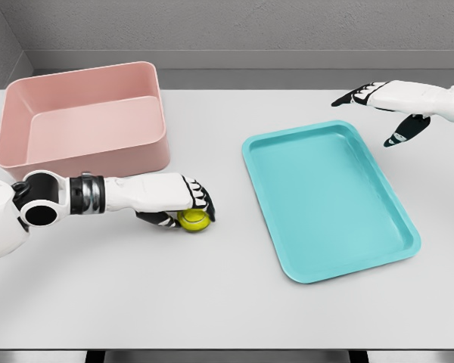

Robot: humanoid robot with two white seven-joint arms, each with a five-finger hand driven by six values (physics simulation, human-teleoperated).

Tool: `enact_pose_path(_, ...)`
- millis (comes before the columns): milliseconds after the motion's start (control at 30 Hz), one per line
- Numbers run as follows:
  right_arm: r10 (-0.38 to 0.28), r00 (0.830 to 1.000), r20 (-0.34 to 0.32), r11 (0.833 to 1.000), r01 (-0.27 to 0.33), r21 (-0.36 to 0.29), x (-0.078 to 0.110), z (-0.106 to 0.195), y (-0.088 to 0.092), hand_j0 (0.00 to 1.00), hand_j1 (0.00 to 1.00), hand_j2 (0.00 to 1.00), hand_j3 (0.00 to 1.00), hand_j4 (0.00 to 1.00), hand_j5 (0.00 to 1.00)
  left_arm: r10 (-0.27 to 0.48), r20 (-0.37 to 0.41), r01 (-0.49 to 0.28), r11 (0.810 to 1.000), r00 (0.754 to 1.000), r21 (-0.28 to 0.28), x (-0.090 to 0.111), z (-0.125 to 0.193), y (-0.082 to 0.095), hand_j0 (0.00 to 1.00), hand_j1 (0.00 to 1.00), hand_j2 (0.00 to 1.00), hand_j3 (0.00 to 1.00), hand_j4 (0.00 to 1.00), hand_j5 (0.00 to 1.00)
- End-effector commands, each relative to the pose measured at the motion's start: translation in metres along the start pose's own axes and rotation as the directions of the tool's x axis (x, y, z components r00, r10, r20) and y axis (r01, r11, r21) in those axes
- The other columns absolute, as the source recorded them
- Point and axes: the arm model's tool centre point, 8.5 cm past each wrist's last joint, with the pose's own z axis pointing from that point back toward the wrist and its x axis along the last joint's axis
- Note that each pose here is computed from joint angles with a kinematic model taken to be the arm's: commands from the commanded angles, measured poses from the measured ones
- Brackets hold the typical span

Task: Put the tennis from the blue tray into the pink basket with both arms

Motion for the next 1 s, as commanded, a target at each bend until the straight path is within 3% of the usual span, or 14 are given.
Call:
enact_pose_path(0, -0.005, 1.0, -0.001, 1.0, 0.005, -0.006, 0.0, 0.001, -0.001, 1.0, 1.0, 1.0, 1.0, 1.0, 1.0, 0.005, -0.002, -0.005, 1.0, 1.0, 0.004, 0.0, 0.001, 0.001, 0.61, 0.61, 0.61, 0.61, 0.61, 0.61)
enact_pose_path(400, -0.014, 1.0, -0.017, 1.0, 0.014, -0.002, -0.005, 0.003, 0.001, 1.0, 1.0, 1.0, 1.0, 1.0, 1.0, 0.006, 0.005, -0.006, 1.0, 1.0, 0.006, 0.003, 0.002, -0.001, 0.56, 0.56, 0.56, 0.56, 0.56, 0.56)
enact_pose_path(733, -0.012, 1.0, -0.019, 1.0, 0.012, -0.002, -0.006, 0.003, 0.001, 1.0, 1.0, 1.0, 1.0, 1.0, 1.0, -0.038, 0.006, 0.037, 0.998, 0.999, 0.042, 0.012, 0.027, 0.022, 0.56, 0.56, 0.56, 0.56, 0.56, 0.56)
enact_pose_path(967, -0.011, 1.0, -0.017, 1.0, 0.011, -0.004, -0.005, 0.003, 0.0, 1.0, 1.0, 1.0, 1.0, 1.0, 1.0, -0.055, -0.045, 0.059, 0.995, 0.997, 0.08, 0.002, 0.048, 0.04, 0.56, 0.56, 0.56, 0.56, 0.56, 0.56)
